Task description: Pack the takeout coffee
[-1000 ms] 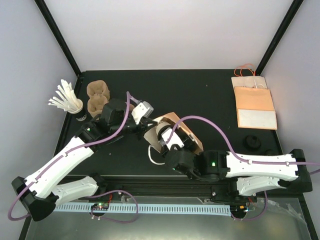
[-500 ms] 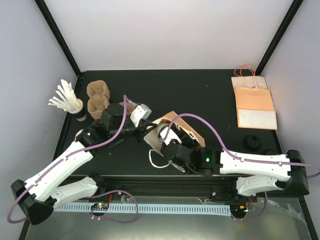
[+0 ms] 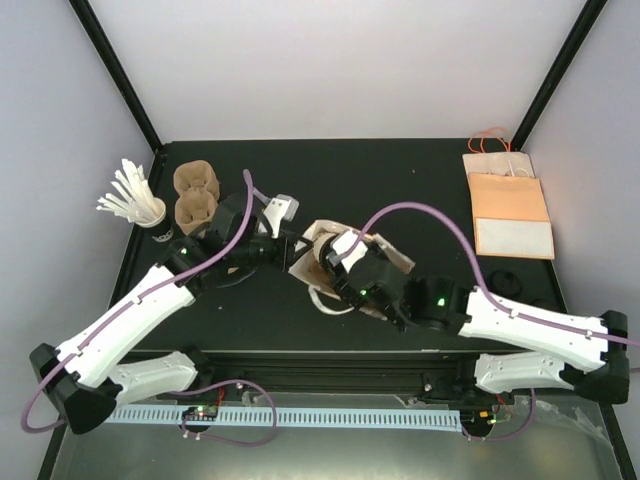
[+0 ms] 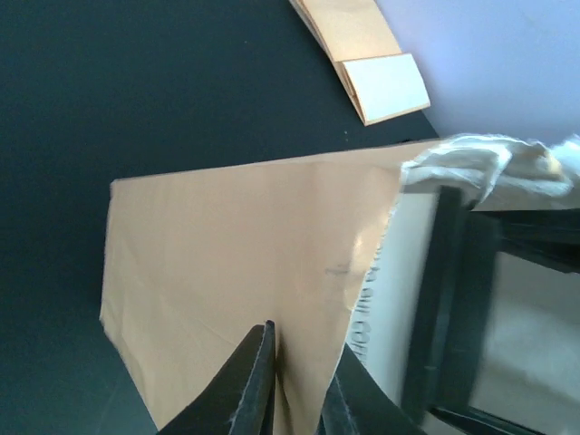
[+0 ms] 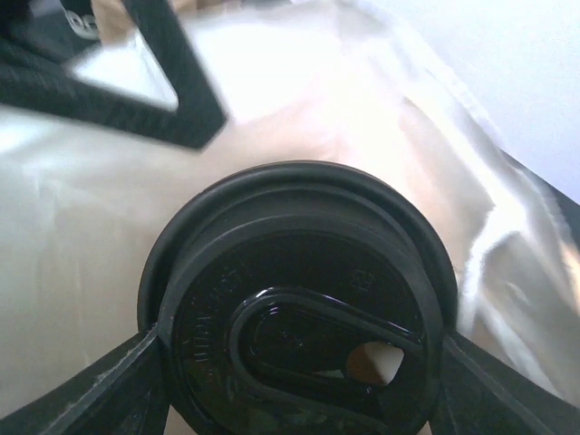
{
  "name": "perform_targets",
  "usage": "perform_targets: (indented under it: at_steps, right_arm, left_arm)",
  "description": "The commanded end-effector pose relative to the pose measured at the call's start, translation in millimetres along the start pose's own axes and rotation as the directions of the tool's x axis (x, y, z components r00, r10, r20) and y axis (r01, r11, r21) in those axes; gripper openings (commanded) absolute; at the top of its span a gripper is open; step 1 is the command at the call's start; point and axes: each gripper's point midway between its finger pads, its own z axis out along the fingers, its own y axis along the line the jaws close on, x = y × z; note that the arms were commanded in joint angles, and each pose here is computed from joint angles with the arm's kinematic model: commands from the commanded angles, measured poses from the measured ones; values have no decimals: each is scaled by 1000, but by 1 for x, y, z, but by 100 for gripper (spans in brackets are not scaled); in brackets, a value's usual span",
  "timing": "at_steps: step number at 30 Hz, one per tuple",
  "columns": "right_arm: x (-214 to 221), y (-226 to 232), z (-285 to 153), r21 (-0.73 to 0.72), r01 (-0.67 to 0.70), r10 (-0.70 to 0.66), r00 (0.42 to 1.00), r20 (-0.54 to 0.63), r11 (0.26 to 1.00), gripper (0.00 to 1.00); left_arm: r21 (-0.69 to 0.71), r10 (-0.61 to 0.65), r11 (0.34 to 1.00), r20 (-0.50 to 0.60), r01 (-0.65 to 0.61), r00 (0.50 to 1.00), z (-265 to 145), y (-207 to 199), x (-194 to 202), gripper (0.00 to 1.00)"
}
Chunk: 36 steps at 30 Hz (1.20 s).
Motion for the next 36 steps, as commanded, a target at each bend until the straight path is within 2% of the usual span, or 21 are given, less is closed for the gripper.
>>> perform_targets:
  at_steps: [1,6,8,9,12,13,15,18,22,24,26,28,32,36]
  right_arm:
    - [-33,-6,-25,-178,-61,72,996,59,982,34]
    - [-52,-16,-40,-263,-59,74,996,45,963,34]
    - [-56,-21,-42,-268,-48,55,998,17,962,34]
    - [-57,-27,-42,-254,-56,58,998,-1,966,34]
    - [-65,-42,-48,-232,-96,90,995,-34,968,35]
    - [-68,-47,-51,-225,-114,109,993,-36,968,35]
    - [-78,-55,-61,-220,-150,148,989,-24,964,34]
    - [-95,-68,-78,-215,-203,212,977,20,955,35]
    - [-113,-85,-101,-204,-259,281,956,87,944,34]
    - [-116,-98,-111,-166,-291,310,945,104,942,34]
    - [-116,-113,-119,-104,-325,336,935,113,940,34]
    - [-112,-131,-128,-32,-361,363,924,124,932,34]
    - [-102,-156,-150,48,-411,399,903,160,910,34]
    - [-96,-167,-170,56,-441,423,884,198,896,34]
  left_arm:
    - [-60,-227,973,-110,221,968,-5,0,5,16]
    - [26,-414,905,-170,424,894,-4,-7,0,17]
    - [55,-463,878,-162,476,872,-5,-7,-7,25]
    - [64,-455,882,-147,468,878,-6,-8,-13,35]
    - [31,-365,929,-79,368,928,-18,-6,-31,67]
    - [13,-318,948,-54,319,947,-22,-5,-38,74]
    - [-21,-200,980,-8,200,980,-29,-1,-50,80]
    - [-80,-34,996,19,35,999,-40,3,-66,83]
    - [-132,219,967,9,-216,976,-48,2,-87,86]
    - [-123,332,936,5,-329,943,-47,-2,-96,87]
    - [-26,463,886,8,-463,886,-42,-19,-97,87]
    - [5,565,825,15,-565,825,-31,-22,-99,87]
    - [-55,727,685,-9,-726,686,-14,-5,-105,87]
    - [2,840,539,-82,-842,537,8,9,-91,85]
